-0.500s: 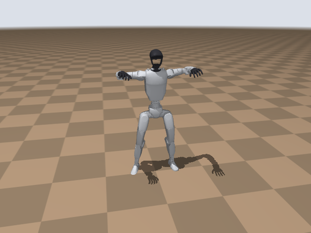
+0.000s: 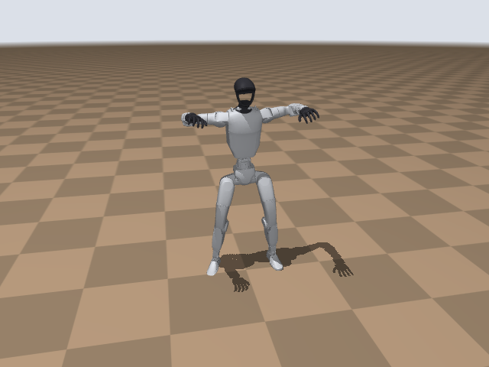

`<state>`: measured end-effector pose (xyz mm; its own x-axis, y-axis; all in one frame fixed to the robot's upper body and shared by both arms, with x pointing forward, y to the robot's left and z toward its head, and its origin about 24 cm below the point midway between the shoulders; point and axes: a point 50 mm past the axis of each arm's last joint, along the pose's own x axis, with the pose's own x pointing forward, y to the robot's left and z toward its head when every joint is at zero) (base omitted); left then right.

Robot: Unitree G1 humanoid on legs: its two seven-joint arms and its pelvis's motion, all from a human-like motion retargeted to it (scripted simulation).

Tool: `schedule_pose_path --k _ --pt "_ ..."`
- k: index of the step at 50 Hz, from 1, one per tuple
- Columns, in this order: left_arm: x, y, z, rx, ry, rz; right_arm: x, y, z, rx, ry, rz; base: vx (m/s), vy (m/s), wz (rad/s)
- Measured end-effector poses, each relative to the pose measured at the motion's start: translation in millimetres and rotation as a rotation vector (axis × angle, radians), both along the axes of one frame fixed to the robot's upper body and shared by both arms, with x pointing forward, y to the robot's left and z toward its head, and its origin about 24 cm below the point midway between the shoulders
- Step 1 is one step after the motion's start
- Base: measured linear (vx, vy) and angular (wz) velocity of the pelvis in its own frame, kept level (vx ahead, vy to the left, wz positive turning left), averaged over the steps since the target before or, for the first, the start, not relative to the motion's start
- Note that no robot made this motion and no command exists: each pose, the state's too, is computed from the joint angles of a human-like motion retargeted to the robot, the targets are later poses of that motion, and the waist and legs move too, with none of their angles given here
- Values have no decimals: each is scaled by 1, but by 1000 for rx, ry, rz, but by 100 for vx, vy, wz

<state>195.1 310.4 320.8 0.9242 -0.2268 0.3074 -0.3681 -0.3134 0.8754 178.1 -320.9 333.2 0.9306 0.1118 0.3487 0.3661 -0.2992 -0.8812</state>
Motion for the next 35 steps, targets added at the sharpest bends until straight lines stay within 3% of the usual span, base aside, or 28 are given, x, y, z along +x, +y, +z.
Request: schedule_pose_path --k 21,35 --pt "2 -6 -4 19 27 -19 9 4 -7 26 26 35 1 6 3" --pt "-2 -11 -19 -105 47 -80 7 15 -19 106 19 124 -1 0 -1"
